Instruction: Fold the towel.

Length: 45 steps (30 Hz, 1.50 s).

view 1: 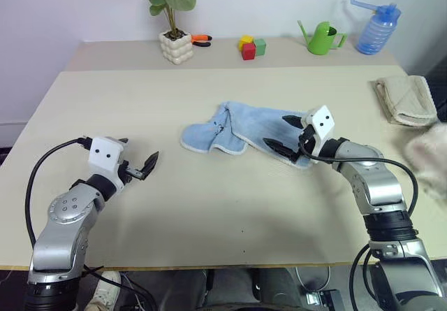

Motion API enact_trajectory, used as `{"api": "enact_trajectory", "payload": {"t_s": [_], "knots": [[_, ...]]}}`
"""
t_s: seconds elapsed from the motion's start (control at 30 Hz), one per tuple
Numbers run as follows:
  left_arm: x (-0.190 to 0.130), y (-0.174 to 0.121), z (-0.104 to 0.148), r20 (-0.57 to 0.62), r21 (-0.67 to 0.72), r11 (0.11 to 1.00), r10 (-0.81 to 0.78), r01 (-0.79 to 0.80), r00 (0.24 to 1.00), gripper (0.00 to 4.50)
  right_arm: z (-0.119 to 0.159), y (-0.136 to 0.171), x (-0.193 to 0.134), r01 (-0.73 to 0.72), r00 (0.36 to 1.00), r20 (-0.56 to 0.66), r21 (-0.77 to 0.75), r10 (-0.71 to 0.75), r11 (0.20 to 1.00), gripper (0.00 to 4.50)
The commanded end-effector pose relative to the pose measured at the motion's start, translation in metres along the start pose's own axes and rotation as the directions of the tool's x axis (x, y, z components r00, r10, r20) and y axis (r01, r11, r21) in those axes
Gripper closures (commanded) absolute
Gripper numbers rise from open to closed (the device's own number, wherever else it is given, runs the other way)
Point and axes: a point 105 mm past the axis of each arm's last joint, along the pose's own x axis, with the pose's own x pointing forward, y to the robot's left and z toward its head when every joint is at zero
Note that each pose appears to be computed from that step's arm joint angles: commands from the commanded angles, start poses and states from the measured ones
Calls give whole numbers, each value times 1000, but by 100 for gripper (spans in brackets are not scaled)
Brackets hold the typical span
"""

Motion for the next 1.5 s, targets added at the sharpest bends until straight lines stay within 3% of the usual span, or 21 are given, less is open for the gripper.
{"api": "enact_trajectory", "payload": {"t_s": [0.03,0.5,0.7,0.77,0.93,1.13,1.37,1.5], "knots": [[0,0,9,41,16,1000,-3,2,999,3,9,3,-2,0,999,37,-26,1,1000,0],[7,-2,-17,37,10,999,-49,48,998,3,3,4,-11,20,1000,11,-29,-20,999,0],[16,-5,-13,71,28,996,-82,80,994,3,13,2,-5,35,999,35,-53,-33,998,0],[23,-17,-3,88,39,986,-164,161,983,3,13,0,-7,37,998,44,-27,-35,999,0],[34,-56,22,103,115,923,-379,367,920,3,10,7,-7,5,999,47,13,-5,1000,0],[67,-128,39,-31,391,740,-583,547,812,3,16,0,4,52,995,85,1,-52,999,0],[76,-163,43,-107,543,588,-660,600,743,3,20,-2,-6,100,990,100,-2,-99,995,0],[79,-152,37,-172,608,530,-638,590,751,3,14,0,-10,109,991,81,-6,-108,994,0]]}}
